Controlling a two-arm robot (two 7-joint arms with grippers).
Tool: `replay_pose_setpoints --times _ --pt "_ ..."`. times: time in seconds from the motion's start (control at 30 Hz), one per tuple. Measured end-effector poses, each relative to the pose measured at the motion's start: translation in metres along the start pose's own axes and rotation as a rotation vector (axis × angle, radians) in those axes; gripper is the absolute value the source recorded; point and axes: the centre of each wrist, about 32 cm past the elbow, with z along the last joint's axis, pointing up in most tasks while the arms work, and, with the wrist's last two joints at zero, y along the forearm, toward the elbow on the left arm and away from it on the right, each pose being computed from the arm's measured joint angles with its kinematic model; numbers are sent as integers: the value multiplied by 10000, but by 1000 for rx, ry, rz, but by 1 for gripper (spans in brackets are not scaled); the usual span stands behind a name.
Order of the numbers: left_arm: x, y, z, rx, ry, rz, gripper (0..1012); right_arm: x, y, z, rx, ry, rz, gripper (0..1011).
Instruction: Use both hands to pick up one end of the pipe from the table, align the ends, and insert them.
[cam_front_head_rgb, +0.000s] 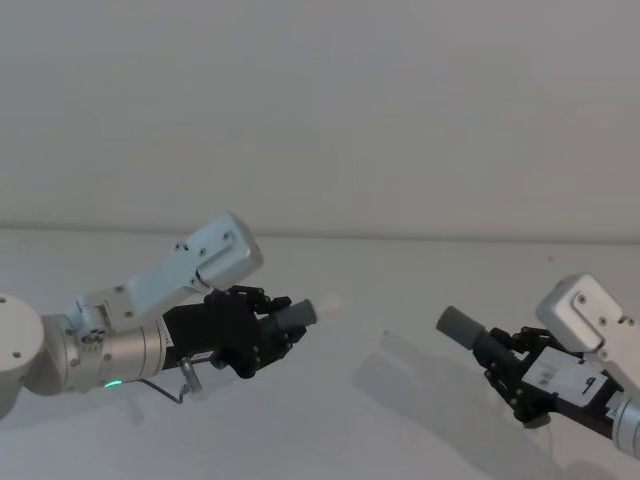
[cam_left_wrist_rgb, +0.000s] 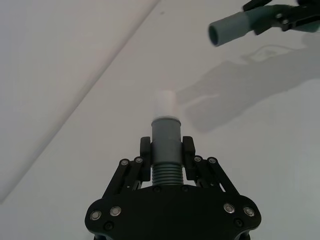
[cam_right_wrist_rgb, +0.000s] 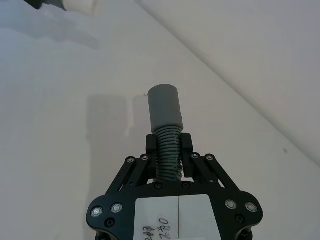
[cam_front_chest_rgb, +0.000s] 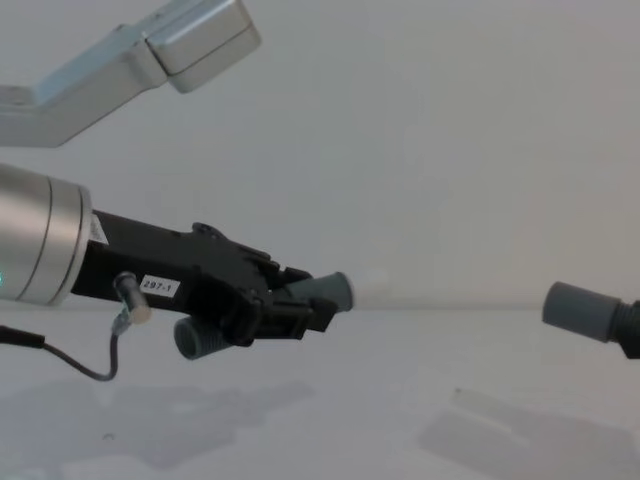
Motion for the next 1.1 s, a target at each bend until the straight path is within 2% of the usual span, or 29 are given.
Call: replay_pose_setpoints --times 0.23,0.5,0.77,1.1 --pt "52 9 34 -15 -56 -61 355 -5 15 50 7 -31 39 265" --pt "95 3 62 -10 -94 -116 355 -9 29 89 17 -65 90 265" --pt "134 -9 88 3 -116 -162 355 -3 24 107 34 -96 132 265" --pt "165 -30 114 14 -128 -198 355 5 1 126 63 -125 203 265"
